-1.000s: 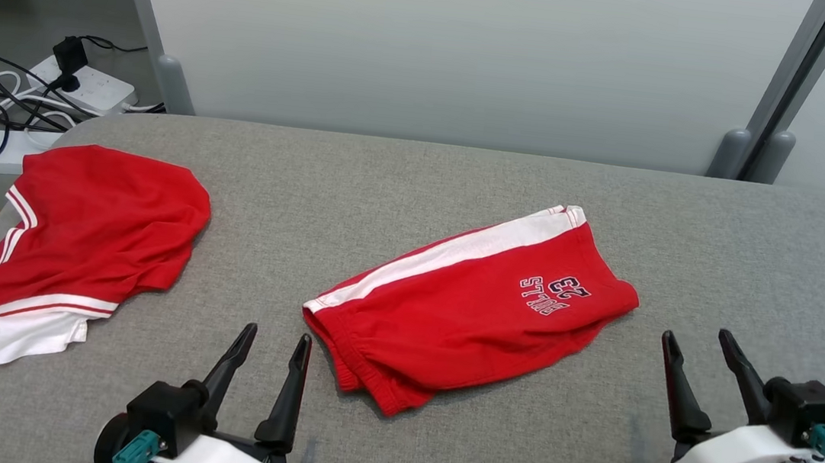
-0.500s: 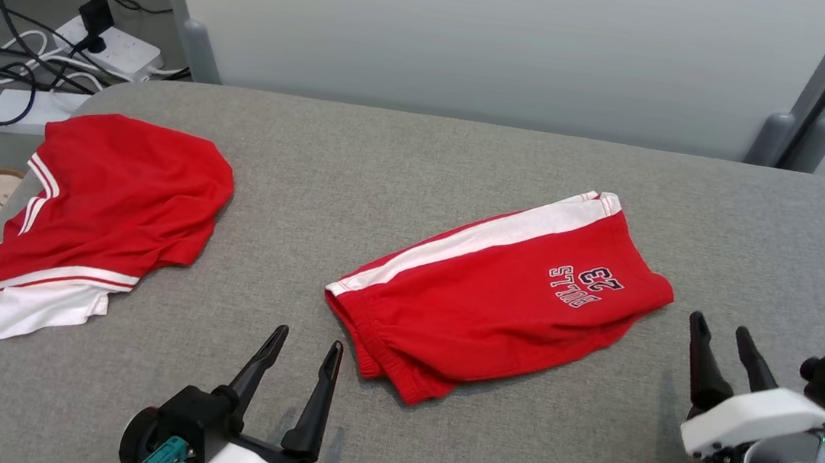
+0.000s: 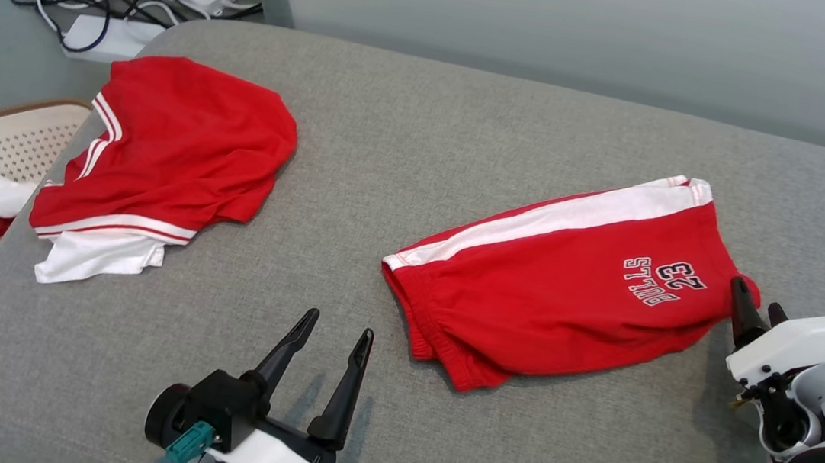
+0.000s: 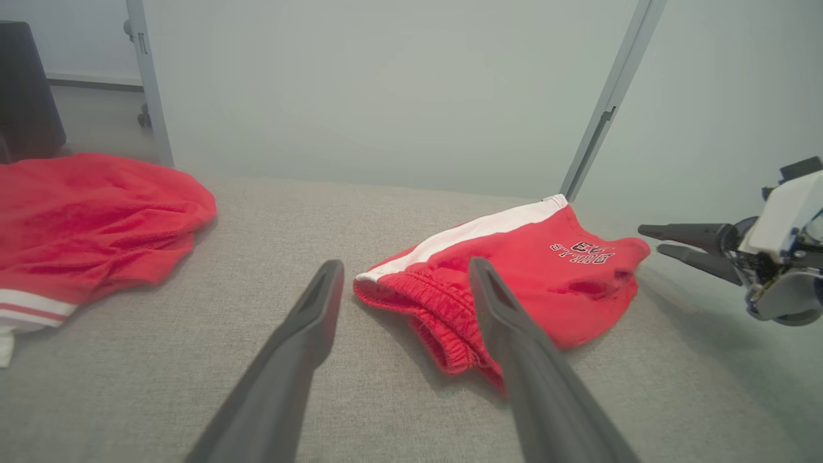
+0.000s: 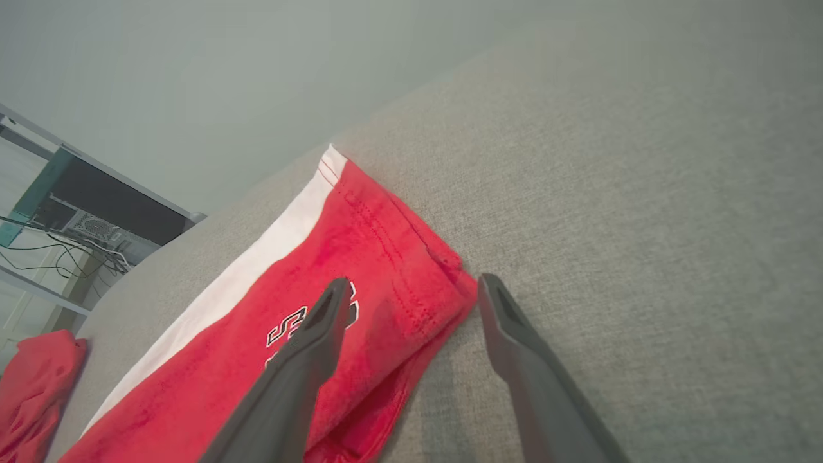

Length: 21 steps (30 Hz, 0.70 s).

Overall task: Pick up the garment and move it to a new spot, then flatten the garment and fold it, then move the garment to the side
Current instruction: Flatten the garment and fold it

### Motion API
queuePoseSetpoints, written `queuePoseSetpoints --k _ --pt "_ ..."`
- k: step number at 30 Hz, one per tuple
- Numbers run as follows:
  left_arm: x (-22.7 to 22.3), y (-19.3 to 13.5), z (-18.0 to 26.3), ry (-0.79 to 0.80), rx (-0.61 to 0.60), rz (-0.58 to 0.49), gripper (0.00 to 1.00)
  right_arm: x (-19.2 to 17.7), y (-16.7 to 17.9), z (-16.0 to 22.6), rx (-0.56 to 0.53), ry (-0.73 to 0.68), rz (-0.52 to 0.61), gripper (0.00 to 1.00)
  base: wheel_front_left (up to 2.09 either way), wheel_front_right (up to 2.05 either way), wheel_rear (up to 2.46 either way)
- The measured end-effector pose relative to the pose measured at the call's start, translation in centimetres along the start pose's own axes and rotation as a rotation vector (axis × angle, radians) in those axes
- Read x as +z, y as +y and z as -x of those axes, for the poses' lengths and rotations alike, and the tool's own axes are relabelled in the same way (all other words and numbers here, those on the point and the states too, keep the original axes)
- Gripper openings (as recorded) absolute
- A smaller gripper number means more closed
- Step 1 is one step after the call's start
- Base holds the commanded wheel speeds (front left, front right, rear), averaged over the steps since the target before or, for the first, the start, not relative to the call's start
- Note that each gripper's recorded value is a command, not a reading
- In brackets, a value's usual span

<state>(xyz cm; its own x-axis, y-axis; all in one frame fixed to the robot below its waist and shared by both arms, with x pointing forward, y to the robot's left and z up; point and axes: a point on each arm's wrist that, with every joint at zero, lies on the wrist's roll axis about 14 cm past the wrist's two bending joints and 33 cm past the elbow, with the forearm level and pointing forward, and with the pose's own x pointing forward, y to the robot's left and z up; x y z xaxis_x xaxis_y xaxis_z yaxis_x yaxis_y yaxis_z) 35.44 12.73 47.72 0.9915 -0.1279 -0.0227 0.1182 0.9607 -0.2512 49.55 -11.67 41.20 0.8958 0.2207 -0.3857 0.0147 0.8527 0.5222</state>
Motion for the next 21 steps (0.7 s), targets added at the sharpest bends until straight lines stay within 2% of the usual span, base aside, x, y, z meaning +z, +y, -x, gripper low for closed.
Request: queuePoseSetpoints --k 8,13,14,15,16,17,21 --pt "0.1 0.7 -0.8 0.002 0.015 -0.009 1.0 -0.8 -1.8 -2.1 -0.061 0.077 0.03 1.0 0.0 0.0 0.0" --pt "0.2 0.9 -1.0 0.001 0.021 -0.014 1.0 -1.6 -1.9 -2.8 -0.079 0.126 0.002 1.0 0.0 0.0 0.0" --pt "0.2 1.0 -1.0 0.001 0.023 -0.012 1.0 -1.6 -1.7 -3.0 -0.074 0.132 -0.002 0.84 0.0 0.0 0.0" --pt "0.1 1.0 -1.0 0.002 0.024 -0.009 1.0 -1.6 -1.6 -3.1 -0.072 0.141 -0.009 0.44 0.0 0.0 0.0" --pt "0.1 1.0 -1.0 0.002 0.026 -0.008 1.0 -1.8 -1.4 -3.1 -0.07 0.151 -0.016 0.25 0.0 0.0 0.0" --pt "0.1 1.0 -1.0 0.002 0.026 -0.008 1.0 -1.9 -1.3 -3.1 -0.068 0.161 -0.018 0.0 0.0 0.0 0.0" --pt "0.2 0.9 -1.0 -0.001 0.022 -0.006 1.0 -2.5 -1.1 -2.9 -0.066 0.194 -0.015 0.0 0.0 0.0 0.0"
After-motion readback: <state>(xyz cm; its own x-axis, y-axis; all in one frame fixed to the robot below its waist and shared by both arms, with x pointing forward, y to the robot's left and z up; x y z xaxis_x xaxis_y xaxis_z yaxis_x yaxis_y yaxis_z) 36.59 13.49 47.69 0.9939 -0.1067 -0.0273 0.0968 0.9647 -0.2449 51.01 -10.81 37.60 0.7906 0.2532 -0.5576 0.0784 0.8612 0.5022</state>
